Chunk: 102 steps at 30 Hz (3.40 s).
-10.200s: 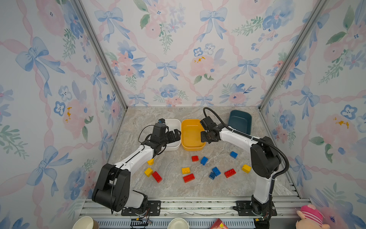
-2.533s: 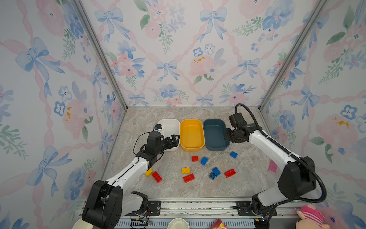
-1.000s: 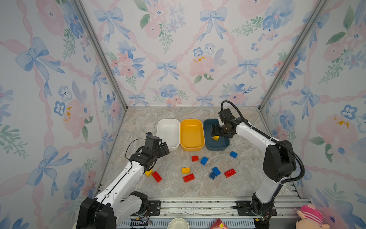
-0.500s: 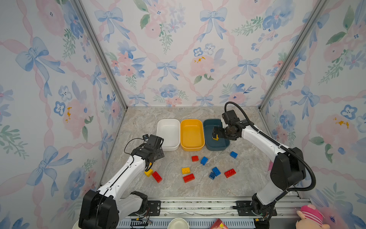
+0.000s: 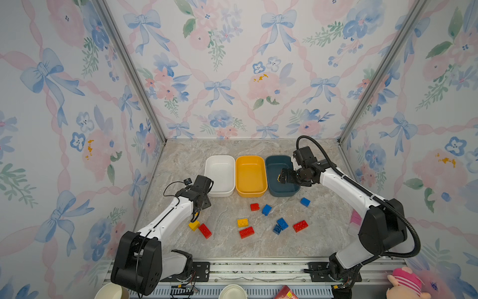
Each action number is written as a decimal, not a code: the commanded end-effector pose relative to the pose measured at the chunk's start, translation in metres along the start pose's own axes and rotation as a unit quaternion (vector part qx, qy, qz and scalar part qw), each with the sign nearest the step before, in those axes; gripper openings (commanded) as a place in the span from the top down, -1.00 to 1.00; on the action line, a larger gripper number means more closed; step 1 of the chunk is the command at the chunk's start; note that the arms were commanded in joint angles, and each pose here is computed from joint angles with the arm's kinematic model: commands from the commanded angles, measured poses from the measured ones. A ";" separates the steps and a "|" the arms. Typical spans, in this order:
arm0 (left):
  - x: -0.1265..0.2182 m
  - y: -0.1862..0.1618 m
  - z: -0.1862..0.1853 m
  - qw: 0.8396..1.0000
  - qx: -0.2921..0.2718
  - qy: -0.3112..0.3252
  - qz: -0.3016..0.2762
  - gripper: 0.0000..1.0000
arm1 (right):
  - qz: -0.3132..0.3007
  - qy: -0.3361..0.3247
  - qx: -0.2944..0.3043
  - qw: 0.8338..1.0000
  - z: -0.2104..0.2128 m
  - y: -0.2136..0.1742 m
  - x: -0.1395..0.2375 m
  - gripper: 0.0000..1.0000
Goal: Sort the legos into containers by color
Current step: 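Lower the left gripper onto the yellow 120 brick and grasp it, then release 120 brick into teal bin with left gripper while right approaches blue brick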
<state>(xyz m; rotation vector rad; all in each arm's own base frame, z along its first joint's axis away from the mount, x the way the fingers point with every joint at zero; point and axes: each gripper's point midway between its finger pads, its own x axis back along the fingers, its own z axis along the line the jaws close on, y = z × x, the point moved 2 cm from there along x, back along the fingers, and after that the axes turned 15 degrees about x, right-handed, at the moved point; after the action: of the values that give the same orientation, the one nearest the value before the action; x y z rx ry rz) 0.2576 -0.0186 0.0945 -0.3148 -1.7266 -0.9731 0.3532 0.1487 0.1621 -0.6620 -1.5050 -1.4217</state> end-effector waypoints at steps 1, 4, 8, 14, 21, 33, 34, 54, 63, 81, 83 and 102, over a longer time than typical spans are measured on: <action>-0.011 -0.004 0.007 1.000 0.013 0.010 0.009 -0.46 | -0.004 0.003 -0.006 1.000 -0.004 -0.004 0.010 -0.97; -0.018 -0.005 0.010 1.000 0.018 0.008 0.014 -0.45 | -0.005 0.001 -0.009 1.000 -0.006 -0.005 0.012 -0.97; -0.027 -0.006 0.009 0.999 0.024 0.004 0.022 -0.44 | -0.005 0.000 -0.011 1.000 -0.007 -0.006 0.013 -0.96; -0.039 -0.009 0.016 0.999 0.025 0.013 0.026 -0.40 | -0.007 0.000 -0.014 1.000 -0.007 -0.005 0.013 -0.96; -0.051 -0.013 0.014 0.999 0.027 0.014 0.036 -0.33 | -0.009 0.001 -0.018 1.000 -0.007 -0.005 0.015 -0.95; -0.050 -0.011 0.018 0.999 0.036 0.015 0.022 0.22 | -0.011 -0.002 -0.021 1.000 -0.008 -0.010 0.018 -0.95; -0.050 -0.011 0.018 0.999 0.037 0.013 0.021 0.25 | -0.011 -0.003 -0.021 1.000 -0.009 -0.011 0.017 -0.94; 0.066 0.028 -0.059 0.978 0.032 -0.183 -0.096 0.49 | -0.001 0.017 -0.051 0.999 -0.011 -0.036 0.015 -0.94; 0.122 -0.003 -0.147 0.954 -0.044 -0.286 -0.082 0.53 | -0.002 0.031 -0.085 0.996 -0.020 -0.056 0.020 -0.94; 0.141 -0.100 -0.320 0.891 -0.172 -0.420 0.001 0.54 | -0.018 0.032 -0.116 0.993 -0.034 -0.071 0.035 -0.94; 0.135 -0.109 -0.333 0.888 -0.182 -0.423 0.009 0.54 | -0.018 0.031 -0.118 0.992 -0.035 -0.074 0.036 -0.94; 0.089 -0.157 -0.371 0.884 -0.221 -0.408 0.057 0.05 | -0.016 0.022 -0.132 0.991 -0.046 -0.081 0.037 -0.94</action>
<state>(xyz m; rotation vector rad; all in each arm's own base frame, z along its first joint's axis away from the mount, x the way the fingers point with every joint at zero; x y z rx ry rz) 0.3738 -0.4039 0.1287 -1.2254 -2.1522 -1.2284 0.2826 0.0850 0.1564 -0.7391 -1.3349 -1.6628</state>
